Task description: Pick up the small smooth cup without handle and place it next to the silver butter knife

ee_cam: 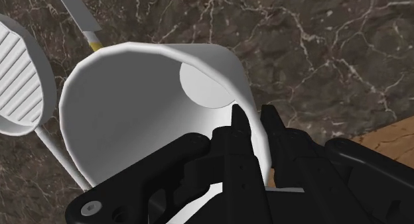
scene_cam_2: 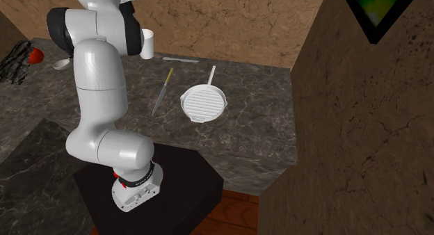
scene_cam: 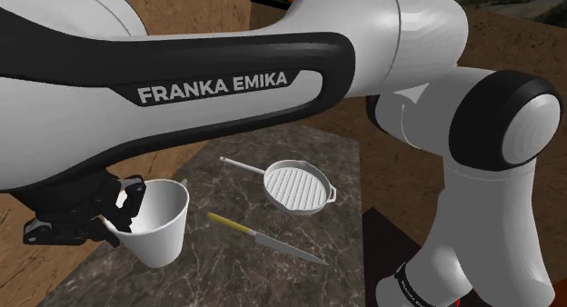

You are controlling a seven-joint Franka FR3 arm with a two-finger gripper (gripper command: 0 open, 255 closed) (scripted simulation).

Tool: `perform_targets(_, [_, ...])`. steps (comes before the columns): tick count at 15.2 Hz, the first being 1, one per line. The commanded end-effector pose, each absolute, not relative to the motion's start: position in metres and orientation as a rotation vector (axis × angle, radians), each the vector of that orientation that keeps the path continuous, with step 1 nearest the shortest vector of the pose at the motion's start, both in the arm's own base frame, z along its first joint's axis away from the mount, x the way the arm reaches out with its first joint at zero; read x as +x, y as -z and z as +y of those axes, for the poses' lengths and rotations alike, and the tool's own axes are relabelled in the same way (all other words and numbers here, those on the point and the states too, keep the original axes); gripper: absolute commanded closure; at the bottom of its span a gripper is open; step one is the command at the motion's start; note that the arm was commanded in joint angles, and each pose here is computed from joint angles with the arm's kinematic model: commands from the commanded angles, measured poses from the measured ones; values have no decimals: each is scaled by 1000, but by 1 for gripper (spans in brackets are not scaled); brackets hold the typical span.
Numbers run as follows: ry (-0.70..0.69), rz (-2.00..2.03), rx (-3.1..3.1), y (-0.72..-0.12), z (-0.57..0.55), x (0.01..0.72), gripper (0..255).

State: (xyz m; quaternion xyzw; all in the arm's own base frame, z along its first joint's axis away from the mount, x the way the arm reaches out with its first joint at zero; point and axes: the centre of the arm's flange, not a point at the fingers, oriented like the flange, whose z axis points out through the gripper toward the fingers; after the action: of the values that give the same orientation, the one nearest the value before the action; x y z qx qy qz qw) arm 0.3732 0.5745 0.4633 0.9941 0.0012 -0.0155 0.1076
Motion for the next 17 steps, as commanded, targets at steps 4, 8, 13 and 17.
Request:
perform_targets(4, [45, 4, 2926, -438, 575, 372, 255])
perform_targets(8, [45, 4, 2926, -417, 575, 372, 255])
perform_targets(13, [45, 4, 2926, -390, 575, 372, 255])
perform_targets(17, [45, 4, 2926, -375, 575, 372, 255])
